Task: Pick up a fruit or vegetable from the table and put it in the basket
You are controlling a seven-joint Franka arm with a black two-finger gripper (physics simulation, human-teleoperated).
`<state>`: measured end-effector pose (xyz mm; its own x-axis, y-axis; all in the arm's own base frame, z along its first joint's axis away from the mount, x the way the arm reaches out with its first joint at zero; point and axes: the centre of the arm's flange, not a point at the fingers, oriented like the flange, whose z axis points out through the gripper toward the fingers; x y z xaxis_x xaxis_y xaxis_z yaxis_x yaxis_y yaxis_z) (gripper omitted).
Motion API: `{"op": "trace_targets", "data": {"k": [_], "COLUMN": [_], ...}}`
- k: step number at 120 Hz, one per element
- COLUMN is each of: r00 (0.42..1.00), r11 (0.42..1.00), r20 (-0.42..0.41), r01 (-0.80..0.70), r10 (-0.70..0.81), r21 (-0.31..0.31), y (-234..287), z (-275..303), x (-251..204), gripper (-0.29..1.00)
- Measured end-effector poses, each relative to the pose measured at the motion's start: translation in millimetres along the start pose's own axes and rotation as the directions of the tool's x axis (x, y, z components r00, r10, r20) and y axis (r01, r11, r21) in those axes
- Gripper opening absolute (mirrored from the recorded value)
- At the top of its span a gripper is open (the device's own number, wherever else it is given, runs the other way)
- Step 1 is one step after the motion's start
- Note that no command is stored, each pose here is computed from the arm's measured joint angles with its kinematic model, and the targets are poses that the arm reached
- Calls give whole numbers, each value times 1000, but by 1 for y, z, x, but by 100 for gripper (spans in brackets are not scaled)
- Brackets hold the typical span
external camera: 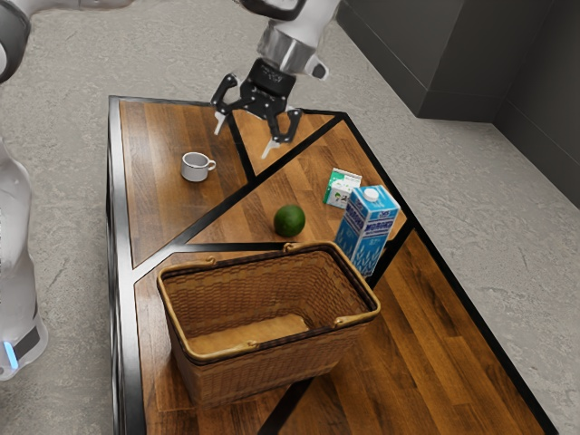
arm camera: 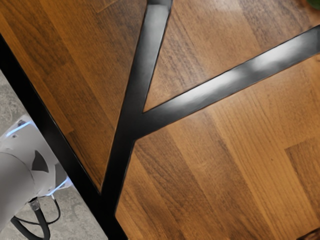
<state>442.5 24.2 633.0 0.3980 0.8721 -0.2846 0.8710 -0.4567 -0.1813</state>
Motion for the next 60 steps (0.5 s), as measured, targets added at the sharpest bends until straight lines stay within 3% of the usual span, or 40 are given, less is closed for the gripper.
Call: {"op": "trace_targets", "data": {"k": [12, 28, 42, 60], "r00": [976, 914, 842, 800], "r11": [966, 877, 798, 771], "r20": [0, 69, 162, 198], "r01": [214, 404, 539, 599], "r10": [-216, -400, -515, -566], "r21": [-147, -261, -268, -217], "y": [-1, -6, -4, 27], "z": [-2, -8, -4, 54], "x": [14, 7, 55, 102], "gripper": [70, 70, 70, 70]}}
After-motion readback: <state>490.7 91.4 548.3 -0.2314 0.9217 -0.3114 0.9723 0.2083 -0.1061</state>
